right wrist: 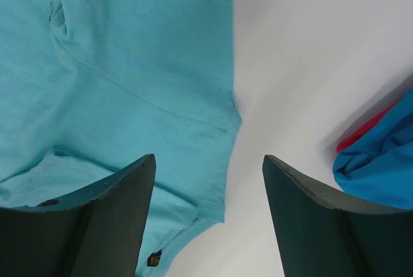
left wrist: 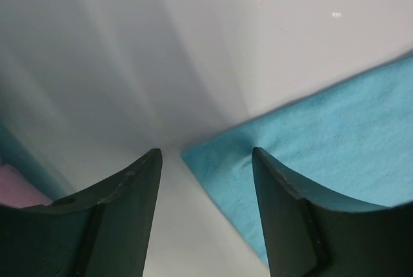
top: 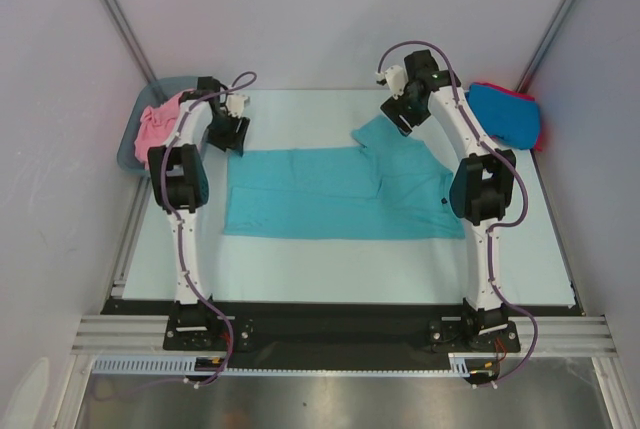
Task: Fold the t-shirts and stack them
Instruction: Fold the tshirt
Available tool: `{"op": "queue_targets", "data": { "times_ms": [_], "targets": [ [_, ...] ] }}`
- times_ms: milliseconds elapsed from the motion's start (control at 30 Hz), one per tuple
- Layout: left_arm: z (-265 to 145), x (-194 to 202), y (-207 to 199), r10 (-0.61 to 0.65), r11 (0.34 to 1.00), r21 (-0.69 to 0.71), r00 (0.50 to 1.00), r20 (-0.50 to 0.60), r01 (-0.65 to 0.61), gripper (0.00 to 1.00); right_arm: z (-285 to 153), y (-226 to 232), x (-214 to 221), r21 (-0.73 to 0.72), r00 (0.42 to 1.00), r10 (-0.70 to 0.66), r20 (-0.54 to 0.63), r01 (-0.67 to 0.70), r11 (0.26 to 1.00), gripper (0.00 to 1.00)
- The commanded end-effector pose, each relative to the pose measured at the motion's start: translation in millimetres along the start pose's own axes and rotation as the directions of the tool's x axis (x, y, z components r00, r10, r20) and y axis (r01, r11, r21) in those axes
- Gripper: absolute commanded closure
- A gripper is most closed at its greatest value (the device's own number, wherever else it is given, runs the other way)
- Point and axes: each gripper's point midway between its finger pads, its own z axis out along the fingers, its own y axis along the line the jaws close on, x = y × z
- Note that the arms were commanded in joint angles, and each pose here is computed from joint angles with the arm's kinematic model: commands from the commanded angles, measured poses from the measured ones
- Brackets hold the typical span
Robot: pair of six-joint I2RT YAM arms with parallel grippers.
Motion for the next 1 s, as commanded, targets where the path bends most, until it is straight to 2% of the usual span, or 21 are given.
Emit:
{"op": "queue_targets", "data": {
  "times_ms": [0, 67, 133, 200, 233, 300, 333, 367, 500, 633, 833, 967],
  "targets": [
    [6.7, -15.0, -13.6, 0.054, 0.998, 0.029, 0.998, 0.036, -0.055, 0.37, -12.4, -9.0, -18.6, 0.039, 0.998, -0.019, 0.056, 0.017, 0.999, 0.28],
    [7.9, -14.2, -17.4, 0.052, 0.998, 0.041, 0.998, 0.034, -0.054, 0.4, -11.3, -8.8, -18.1, 0.038, 0.998, -0.019, 0.055, 0.017, 0.999, 0.32],
    [9.8, -10.6, -19.5, 0.051, 0.997, 0.048, 0.998, 0.024, -0.052, 0.47, -10.9, -12.0, -14.5, 0.058, 0.999, -0.021, 0.037, 0.019, 0.998, 0.37],
    [10.3, -8.2, -21.9, 0.048, 0.997, 0.055, 0.999, 0.018, -0.048, 0.5, -8.9, -13.3, -12.1, 0.06, 0.999, -0.02, 0.031, 0.018, 0.998, 0.37],
    [10.0, -7.4, -21.5, 0.044, 0.997, 0.055, 0.999, 0.017, -0.045, 0.59, -8.2, -13.7, -12.3, 0.062, 0.999, -0.019, 0.031, 0.017, 0.998, 0.37],
    [10.9, -5.1, -23.7, 0.042, 0.997, 0.061, 0.999, 0.011, -0.043, 0.7, -4.9, -17.8, -9.2, 0.065, 1.0, -0.01, 0.027, 0.008, 0.998, 0.37],
    [9.6, -5.2, -23.6, 0.044, 0.997, 0.056, 0.999, 0.01, -0.045, 0.91, -4.2, -19.1, -8.6, 0.067, 1.0, -0.001, 0.028, -0.001, 0.998, 0.37],
    [9.5, -4.4, -23.3, 0.046, 0.998, 0.053, 0.999, 0.007, -0.046, 0.99, -0.5, -20.9, -7.5, 0.068, 1.0, 0.009, 0.028, -0.011, 0.998, 0.36],
    [4.4, -0.5, -21.2, 0.053, 0.998, 0.037, 0.999, -0.002, -0.053, 1.0, 12.4, -31.4, -7.3, 0.07, 0.996, 0.08, 0.049, -0.083, 0.994, 0.36],
    [-8.2, 2.3, -19.9, 0.082, 0.997, 0.011, 0.997, -0.016, -0.082, 1.0, 31.6, -32.6, -12.6, 0.006, 0.985, 0.147, 0.09, -0.149, 0.989, 0.37],
    [-47.9, 11.9, -14.1, 0.149, 0.987, -0.052, 0.987, -0.057, -0.152, 1.0, 72.3, -27.7, -17.8, -0.081, 0.958, 0.259, 0.125, -0.25, 0.965, 0.35],
    [-70.9, 20.2, -13.5, 0.176, 0.98, -0.08, 0.981, -0.087, -0.183, 1.0, 83.0, -26.5, -31.8, -0.137, 0.93, 0.323, 0.175, -0.302, 0.943, 0.35]
  ]
}}
